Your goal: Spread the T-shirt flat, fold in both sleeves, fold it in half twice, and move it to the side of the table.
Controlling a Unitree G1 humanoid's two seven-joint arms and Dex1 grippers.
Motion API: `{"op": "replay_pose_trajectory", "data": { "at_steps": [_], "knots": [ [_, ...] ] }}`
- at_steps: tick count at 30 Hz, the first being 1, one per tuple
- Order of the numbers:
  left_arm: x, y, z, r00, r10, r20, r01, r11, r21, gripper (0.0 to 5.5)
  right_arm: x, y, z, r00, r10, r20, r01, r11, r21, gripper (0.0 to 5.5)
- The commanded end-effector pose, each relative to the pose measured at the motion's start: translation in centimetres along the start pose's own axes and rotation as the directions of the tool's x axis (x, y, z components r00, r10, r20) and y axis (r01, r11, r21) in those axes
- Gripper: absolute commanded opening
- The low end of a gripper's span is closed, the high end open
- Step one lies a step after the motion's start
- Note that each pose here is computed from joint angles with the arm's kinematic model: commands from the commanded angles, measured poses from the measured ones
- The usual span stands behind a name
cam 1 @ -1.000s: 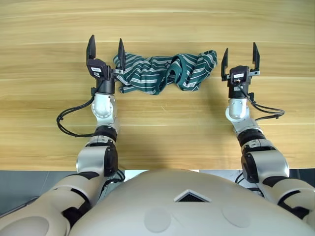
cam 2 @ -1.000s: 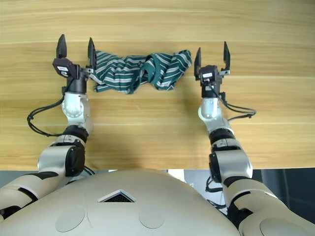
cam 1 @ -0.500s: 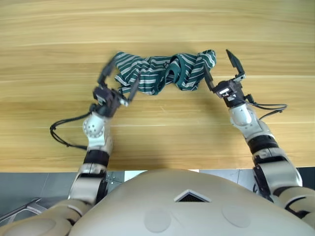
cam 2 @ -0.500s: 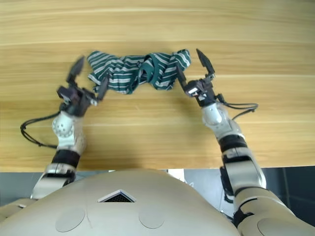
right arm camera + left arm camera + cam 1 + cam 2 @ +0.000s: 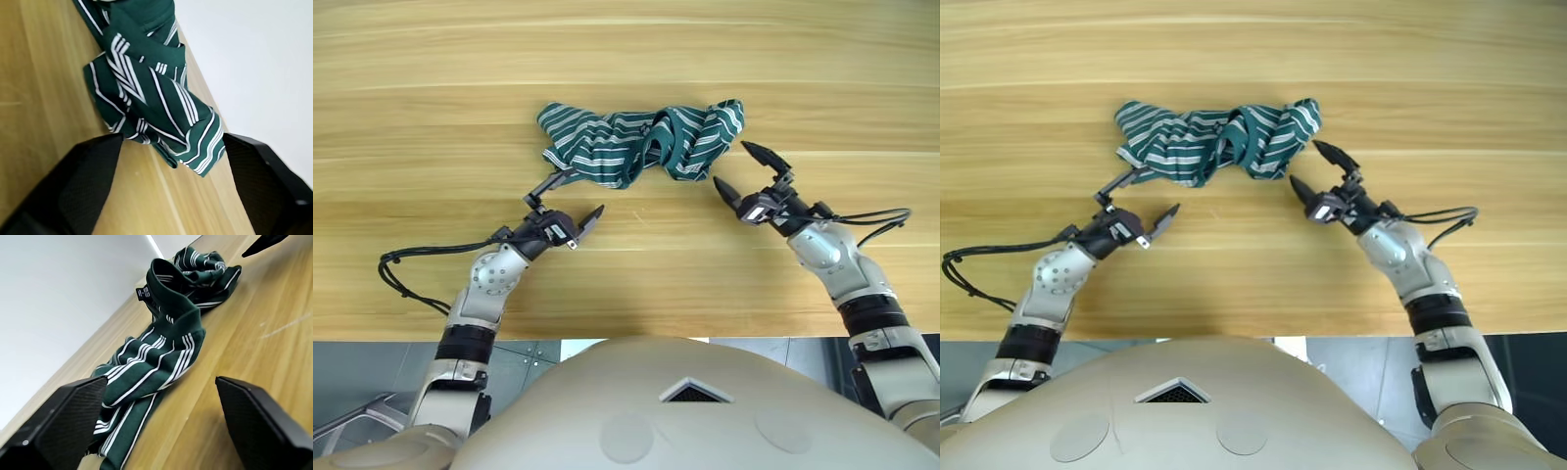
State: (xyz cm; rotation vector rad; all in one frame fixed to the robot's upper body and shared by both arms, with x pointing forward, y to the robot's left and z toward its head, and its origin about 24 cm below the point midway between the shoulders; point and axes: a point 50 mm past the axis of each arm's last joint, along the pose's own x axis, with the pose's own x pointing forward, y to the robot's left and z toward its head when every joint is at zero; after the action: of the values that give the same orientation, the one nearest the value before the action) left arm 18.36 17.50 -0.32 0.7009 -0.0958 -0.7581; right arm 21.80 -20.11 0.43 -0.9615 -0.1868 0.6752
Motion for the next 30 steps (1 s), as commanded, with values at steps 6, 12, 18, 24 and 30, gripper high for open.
{"op": "replay_pose_trajectory", "data": {
  "at_steps": [6,12,18,24,30],
  "knots": [
    [-0.1,-0.5,-0.2,1.0,-0.003,-0.02,0.003,1.0,0.024,4.1,1.8,-0.5,-0.2,0.996,-0.087,0.002,0.087,0.996,0.011,3.77],
    [0.1,-0.8,-0.3,1.0,0.01,-0.011,-0.01,1.0,0.004,4.1,2.8,-1.9,-0.3,0.984,-0.179,0.012,0.179,0.984,-0.007,3.77],
    [0.4,-0.8,-0.2,1.0,0.024,0.003,-0.024,1.0,0.0,4.09,3.3,-2.3,-0.7,0.977,-0.214,0.0,0.214,0.977,-0.017,3.29],
    [0.5,-0.9,0.0,0.999,0.03,0.013,-0.03,1.0,-0.003,4.09,3.6,-2.2,-0.9,0.977,-0.214,-0.007,0.214,0.977,-0.018,2.19],
    [0.6,-1.1,0.2,0.999,0.028,0.023,-0.028,1.0,-0.002,4.09,3.4,-1.5,-1.5,0.982,-0.182,-0.041,0.182,0.983,-0.023,1.04]
  ]
}}
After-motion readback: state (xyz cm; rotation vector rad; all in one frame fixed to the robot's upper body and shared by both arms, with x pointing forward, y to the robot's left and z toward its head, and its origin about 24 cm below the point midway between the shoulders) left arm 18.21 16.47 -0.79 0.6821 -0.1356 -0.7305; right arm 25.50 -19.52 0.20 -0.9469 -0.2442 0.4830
